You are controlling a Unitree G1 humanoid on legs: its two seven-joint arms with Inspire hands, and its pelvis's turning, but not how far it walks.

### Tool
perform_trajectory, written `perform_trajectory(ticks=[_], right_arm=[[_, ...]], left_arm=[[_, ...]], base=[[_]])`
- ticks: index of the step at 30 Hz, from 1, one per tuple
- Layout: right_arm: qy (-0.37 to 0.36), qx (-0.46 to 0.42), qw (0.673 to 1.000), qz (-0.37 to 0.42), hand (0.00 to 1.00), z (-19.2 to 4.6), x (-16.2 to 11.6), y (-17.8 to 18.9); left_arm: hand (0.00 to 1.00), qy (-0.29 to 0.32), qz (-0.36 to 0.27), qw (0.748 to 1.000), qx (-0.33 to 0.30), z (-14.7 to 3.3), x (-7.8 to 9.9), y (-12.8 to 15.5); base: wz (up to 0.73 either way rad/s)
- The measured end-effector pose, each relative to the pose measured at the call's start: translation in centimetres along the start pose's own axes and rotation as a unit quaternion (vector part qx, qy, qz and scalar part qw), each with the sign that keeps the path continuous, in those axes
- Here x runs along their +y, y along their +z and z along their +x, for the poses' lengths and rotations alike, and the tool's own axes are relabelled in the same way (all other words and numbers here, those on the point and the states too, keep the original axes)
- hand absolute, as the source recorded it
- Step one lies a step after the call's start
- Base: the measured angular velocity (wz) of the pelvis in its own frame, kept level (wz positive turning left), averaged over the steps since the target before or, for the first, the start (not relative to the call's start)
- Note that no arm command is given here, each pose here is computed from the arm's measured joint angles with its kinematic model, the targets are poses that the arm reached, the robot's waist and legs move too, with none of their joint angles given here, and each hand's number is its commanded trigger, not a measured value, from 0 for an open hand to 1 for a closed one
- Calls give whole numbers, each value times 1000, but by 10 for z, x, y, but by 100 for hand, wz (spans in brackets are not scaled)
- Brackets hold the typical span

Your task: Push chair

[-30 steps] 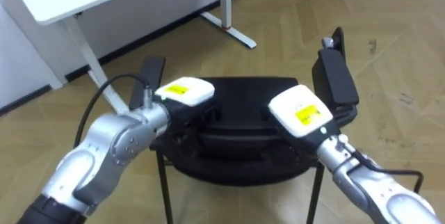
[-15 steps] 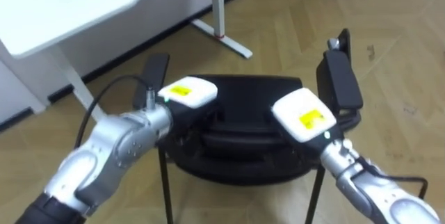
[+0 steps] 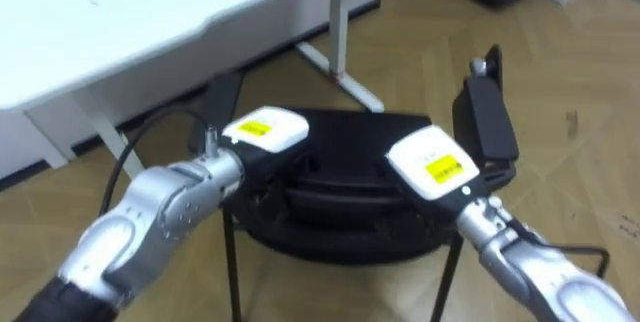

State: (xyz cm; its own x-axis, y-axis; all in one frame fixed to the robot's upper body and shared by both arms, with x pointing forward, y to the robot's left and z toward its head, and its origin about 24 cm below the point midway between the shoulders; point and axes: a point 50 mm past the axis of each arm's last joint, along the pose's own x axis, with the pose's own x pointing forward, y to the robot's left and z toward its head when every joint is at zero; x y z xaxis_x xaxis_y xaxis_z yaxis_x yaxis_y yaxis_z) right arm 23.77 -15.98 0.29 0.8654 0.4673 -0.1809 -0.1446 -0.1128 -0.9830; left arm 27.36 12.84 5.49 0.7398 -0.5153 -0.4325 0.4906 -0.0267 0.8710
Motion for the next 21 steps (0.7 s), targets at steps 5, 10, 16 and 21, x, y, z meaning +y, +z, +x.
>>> perform_trajectory(ticks=[5, 10, 16, 21], right_arm=[[-9, 5, 1000, -3, 100, 3, -3, -2], [-10, 10, 1000, -8, 100, 7, -4, -8], [-7, 7, 1000, 0, 100, 0, -1, -3], [-16, 7, 1000, -17, 100, 3, -12, 1]], left_arm=[[100, 22, -4, 1000, 4, 0, 3, -2], [100, 43, 0, 999, 7, 2, 3, 0], [100, 47, 0, 999, 3, -4, -4, 1], [100, 64, 10, 998, 8, -7, 4, -3]], base=[[16], [1], [-4], [-2]])
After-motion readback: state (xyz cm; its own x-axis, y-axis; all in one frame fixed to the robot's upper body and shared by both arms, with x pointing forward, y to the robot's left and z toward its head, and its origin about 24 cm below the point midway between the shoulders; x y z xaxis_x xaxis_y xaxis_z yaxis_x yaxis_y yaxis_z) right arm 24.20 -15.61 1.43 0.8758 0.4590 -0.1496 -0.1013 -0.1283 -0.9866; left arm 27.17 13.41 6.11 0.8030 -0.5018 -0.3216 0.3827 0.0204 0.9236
